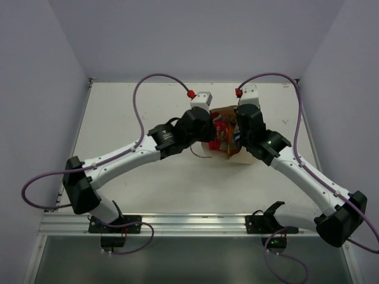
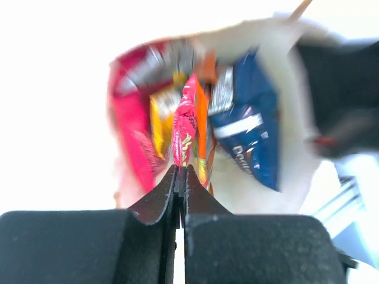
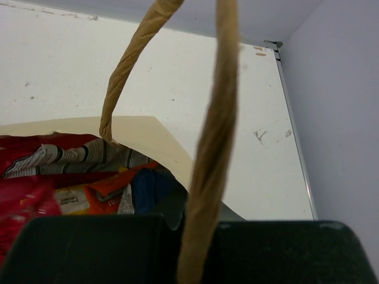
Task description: Take the snacks out of the paper bag
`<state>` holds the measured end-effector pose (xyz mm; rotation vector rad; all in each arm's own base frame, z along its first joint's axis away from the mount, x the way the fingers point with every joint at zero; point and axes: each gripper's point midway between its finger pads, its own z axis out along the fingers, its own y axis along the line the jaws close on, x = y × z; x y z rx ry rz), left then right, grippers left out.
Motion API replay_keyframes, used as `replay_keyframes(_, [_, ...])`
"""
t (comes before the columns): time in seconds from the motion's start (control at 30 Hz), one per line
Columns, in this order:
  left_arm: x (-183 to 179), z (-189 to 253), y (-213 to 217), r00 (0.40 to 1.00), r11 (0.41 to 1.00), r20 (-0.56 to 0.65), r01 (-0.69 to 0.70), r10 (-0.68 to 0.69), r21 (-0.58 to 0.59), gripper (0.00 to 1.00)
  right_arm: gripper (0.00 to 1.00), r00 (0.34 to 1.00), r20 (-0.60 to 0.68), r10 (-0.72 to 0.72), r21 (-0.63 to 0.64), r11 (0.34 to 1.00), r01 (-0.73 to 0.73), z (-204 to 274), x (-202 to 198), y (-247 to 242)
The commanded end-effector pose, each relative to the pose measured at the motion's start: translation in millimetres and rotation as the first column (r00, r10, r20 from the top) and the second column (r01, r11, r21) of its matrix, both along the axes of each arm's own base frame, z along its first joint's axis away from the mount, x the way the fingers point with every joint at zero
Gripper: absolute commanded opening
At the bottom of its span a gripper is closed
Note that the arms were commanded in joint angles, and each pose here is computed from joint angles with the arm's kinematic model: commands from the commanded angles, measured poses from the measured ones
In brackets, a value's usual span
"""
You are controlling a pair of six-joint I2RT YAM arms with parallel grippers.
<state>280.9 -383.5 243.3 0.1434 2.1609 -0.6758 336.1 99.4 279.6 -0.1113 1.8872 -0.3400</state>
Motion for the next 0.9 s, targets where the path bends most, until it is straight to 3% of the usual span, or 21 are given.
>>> replay_keyframes(0.0, [5.8,86.8,53.2,0.985,0.995,0.158,-0.061,0.073,-0.079,0.0,0.0,0.991,0.118,-0.063,0.055,0.997,0.056,33.4,-2.2,-10.5])
replay_keyframes(0.17, [11.6,133.4,141.0,0.951,0.978,0.244,-0.163,0.192,-0.133,0.0,0.0,0.991,0.114,-0.069,0.049,0.997,0.064,29.9,-4.5,-13.7])
replay_keyframes(0.27, [21.2,129.8,192.5,0.915,0.957,0.28,-0.282,0.291,-0.073,0.0,0.0,0.992,0.109,-0.059,0.018,0.998,0.058,29.7,-6.2,-16.2])
replay_keyframes(0.37, [32.9,100.5,213.4,0.916,0.95,0.259,-0.312,0.307,-0.024,0.0,0.0,0.991,0.116,-0.06,0.024,0.998,0.058,33.9,-8.0,-17.5])
replay_keyframes(0.4, [34.6,63.0,214.4,0.932,0.955,0.233,-0.295,0.279,0.038,0.0,0.0,0.992,0.115,-0.06,0.023,0.998,0.058,34.4,-8.2,-17.7])
replay_keyframes(0.47, [42.3,40.3,211.6,0.941,0.967,0.229,-0.256,0.25,-0.004,0.0,0.0,0.992,0.114,-0.058,0.027,0.998,0.055,36.1,-9.8,-18.3])
replay_keyframes(0.5, [39.2,-3.9,213.3,0.958,0.971,0.17,-0.239,0.231,0.027,0.0,0.0,0.992,0.115,-0.059,0.028,0.998,0.056,36.5,-10.5,-18.8])
replay_keyframes(0.57, [44.5,-24.0,206.5,0.967,0.979,0.151,-0.197,0.204,-0.057,0.0,0.0,0.992,0.11,-0.058,0.023,0.998,0.055,35.1,-12.2,-20.2])
replay_keyframes(0.6, [37.4,-57.7,207.3,0.976,0.981,0.106,-0.185,0.19,-0.051,0.0,0.0,0.992,0.109,-0.058,0.022,0.998,0.055,34.8,-13.0,-20.8])
replay_keyframes(0.67, [38.7,-63.6,196.8,0.98,0.981,0.124,-0.137,0.154,-0.135,0.0,0.0,0.993,0.104,-0.054,0.013,0.999,0.053,32.9,-15.0,-22.3])
replay_keyframes(0.73, [31.0,-91.9,195.0,0.988,0.982,0.076,-0.125,0.136,-0.139,0.0,0.0,0.994,0.098,-0.047,0.008,0.999,0.047,29.8,-16.2,-22.5])
replay_keyframes(0.87, [23.9,-107.1,189.3,0.99,0.974,0.083,-0.097,0.115,-0.205,0.0,0.0,0.995,0.087,-0.042,0.018,0.999,0.04,24.7,-18.5,-22.1])
